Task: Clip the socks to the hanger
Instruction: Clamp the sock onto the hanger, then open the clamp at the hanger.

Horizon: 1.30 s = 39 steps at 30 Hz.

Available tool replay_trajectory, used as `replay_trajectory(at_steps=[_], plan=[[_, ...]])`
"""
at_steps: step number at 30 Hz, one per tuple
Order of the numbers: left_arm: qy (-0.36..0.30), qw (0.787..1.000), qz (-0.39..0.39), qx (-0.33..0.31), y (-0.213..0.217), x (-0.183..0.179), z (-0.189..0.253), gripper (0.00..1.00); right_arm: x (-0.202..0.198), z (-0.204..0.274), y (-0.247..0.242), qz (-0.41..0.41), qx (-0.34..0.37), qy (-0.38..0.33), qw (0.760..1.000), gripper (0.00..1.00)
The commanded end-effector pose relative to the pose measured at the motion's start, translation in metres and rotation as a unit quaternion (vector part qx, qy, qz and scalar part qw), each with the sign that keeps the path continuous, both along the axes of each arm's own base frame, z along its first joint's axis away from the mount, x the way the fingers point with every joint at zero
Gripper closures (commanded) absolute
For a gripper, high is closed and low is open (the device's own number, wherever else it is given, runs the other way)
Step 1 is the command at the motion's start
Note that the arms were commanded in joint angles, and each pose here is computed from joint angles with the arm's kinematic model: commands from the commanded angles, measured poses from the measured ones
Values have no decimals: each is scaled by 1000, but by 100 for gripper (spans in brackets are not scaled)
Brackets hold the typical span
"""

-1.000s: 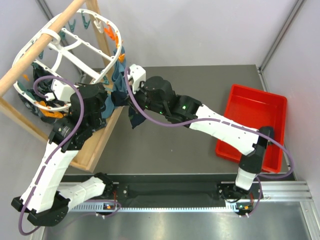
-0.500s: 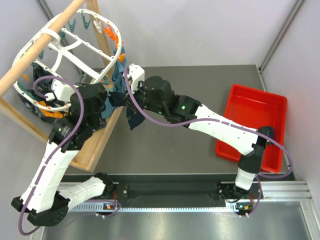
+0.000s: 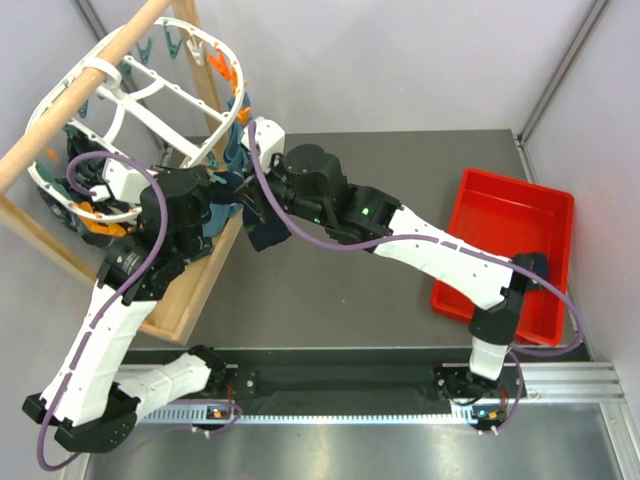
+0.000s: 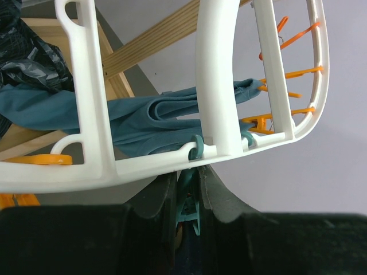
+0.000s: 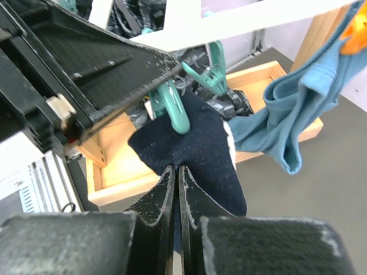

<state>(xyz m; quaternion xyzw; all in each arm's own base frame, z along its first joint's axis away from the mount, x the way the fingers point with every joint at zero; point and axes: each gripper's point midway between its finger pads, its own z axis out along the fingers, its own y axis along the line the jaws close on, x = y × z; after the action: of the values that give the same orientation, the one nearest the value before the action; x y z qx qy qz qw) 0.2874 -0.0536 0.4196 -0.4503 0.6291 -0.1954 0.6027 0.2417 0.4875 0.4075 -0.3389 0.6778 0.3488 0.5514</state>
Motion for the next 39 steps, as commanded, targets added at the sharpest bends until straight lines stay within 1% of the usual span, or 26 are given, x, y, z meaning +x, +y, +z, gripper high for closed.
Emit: replay_trajectory(at_steps=[1, 5, 6, 7, 9, 10, 13, 16, 18, 21, 23, 24, 25, 26, 28, 32, 35, 36, 37, 38, 39], plan=[[60, 996, -58, 9, -23, -2, -33, 100, -13, 28, 13, 21, 40, -11, 999, 100], [42, 997, -63, 8, -22, -4, -27, 99, -12, 27, 15, 23, 39, -11, 999, 100], [40, 997, -64, 9, -21, -5, -27, 94, -12, 26, 15, 23, 38, -11, 999, 100], [39, 997, -64, 8, -21, -5, -27, 80, -12, 26, 15, 22, 38, -13, 999, 100], [38, 997, -64, 9, -21, -5, -27, 70, -12, 24, 14, 21, 38, -12, 999, 100], [39, 997, -64, 9, -20, -6, -28, 56, -11, 25, 15, 21, 42, -14, 999, 100], [42, 997, -65, 11, -20, -7, -29, 45, -12, 26, 15, 21, 47, -14, 999, 100], [41, 997, -65, 11, -19, -9, -28, 38, -11, 29, 16, 21, 52, -16, 998, 100], [35, 997, -64, 10, -17, -11, -23, 21, -11, 28, 17, 20, 52, -15, 998, 100], [21, 998, -66, 8, -13, -17, -14, 16, -9, 27, 17, 17, 52, -17, 998, 100], [7, 998, -69, 5, -10, -23, -3, 16, -7, 22, 17, 11, 48, -12, 999, 86], [1, 997, -72, 3, -9, -25, 1, 15, -7, 21, 16, 9, 47, -12, 999, 76], [-8, 997, -75, 4, -8, -28, 7, 15, -6, 19, 15, 4, 47, -9, 999, 58], [-25, 997, -79, 2, -5, -34, 17, 12, -6, 19, 14, 0, 48, -9, 999, 51], [-44, 996, -81, -2, -1, -41, 28, 12, -4, 13, 7, -10, 45, -7, 999, 38], [-89, 992, -92, -7, 9, -61, 50, 12, -1, 7, -12, -39, 40, -7, 998, 27], [-111, 988, -106, -9, 10, -70, 62, 14, -7, -1, -39, -55, 29, -8, 998, 20], [-118, 987, -110, -7, 10, -73, 66, 14, -9, -4, -46, -59, 25, -5, 998, 13], [-121, 986, -115, -5, 10, -75, 69, 14, -12, -9, -53, -58, 18, -1, 998, 8], [-129, 985, -118, -1, 13, -81, 75, 15, -15, -26, -59, -58, -1, 8, 998, 2], [-132, 984, -122, 1, 13, -83, 77, 15, -20, -30, -73, -63, -18, 16, 998, 0]])
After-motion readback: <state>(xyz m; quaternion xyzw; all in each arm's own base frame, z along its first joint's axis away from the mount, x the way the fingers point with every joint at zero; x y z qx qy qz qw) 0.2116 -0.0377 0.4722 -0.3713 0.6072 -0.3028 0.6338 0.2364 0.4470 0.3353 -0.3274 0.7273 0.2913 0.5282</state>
